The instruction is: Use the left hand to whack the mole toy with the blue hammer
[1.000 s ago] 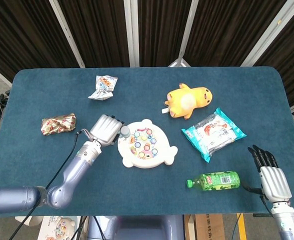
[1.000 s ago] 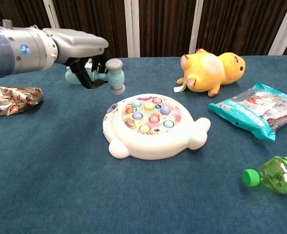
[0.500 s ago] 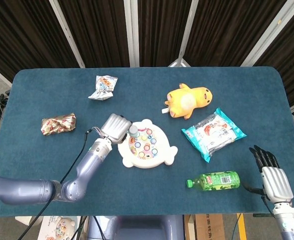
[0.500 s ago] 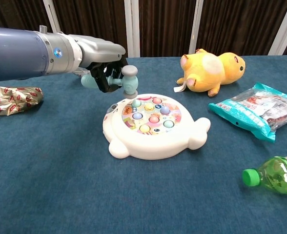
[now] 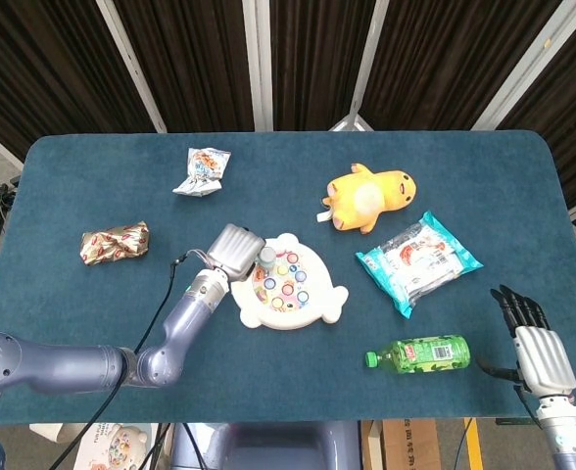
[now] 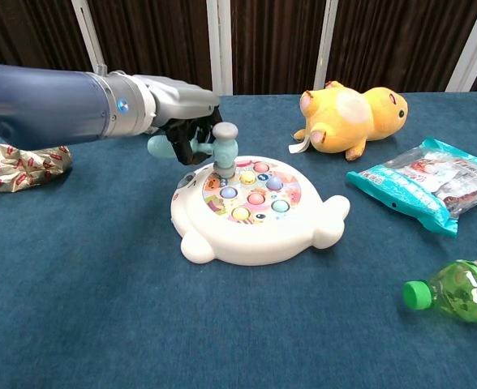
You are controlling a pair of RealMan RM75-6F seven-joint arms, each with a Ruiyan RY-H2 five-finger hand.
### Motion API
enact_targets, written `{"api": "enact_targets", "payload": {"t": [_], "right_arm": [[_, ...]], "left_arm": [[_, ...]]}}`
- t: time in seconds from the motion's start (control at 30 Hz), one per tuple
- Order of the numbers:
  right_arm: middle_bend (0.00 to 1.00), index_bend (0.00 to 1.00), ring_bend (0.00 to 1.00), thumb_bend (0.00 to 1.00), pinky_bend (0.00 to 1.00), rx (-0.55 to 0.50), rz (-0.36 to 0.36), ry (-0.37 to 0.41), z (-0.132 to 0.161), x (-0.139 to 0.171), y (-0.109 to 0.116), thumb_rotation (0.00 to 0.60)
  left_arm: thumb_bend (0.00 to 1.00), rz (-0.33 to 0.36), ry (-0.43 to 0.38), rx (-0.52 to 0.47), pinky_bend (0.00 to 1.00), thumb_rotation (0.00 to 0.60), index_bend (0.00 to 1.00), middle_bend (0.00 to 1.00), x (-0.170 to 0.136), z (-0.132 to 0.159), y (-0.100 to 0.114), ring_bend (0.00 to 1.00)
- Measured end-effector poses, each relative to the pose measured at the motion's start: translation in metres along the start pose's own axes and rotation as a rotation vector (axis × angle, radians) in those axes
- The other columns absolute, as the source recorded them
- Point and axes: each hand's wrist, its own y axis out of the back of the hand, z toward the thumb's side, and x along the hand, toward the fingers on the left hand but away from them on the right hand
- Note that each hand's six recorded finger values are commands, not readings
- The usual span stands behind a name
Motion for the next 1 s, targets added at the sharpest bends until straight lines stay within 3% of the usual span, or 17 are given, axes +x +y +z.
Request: {"api": "enact_targets", "payload": {"t": [0.33,0.77,1.0], "right_arm": [[0.00,0.00,0.00,0.19,0.00,-0.001,-0.001,-0.001,0.000,0.000,0.000,0.600],[0.00,0.00,0.00,0.19,0.00,-0.003,-0.002,-0.001,-0.001,0.000,0.001,0.600],[0.00,0.00,0.00,0.19,0.00,-0.003,-0.003,-0.001,-0.002,0.000,0.002,0.600]], "left_arm": [[0.70,-0.016,-0.002,0.006,0.54,0.600,0.66,0.50,0.005,-0.001,-0.007,0.38],[0.70,0.029,-0.030,-0.024,0.54,0.600,0.66,0.50,0.000,0.011,0.015,0.38],[0.70,0.022,-0.047,-0.014,0.54,0.600,0.66,0.50,0.002,0.023,0.016,0.38]]}}
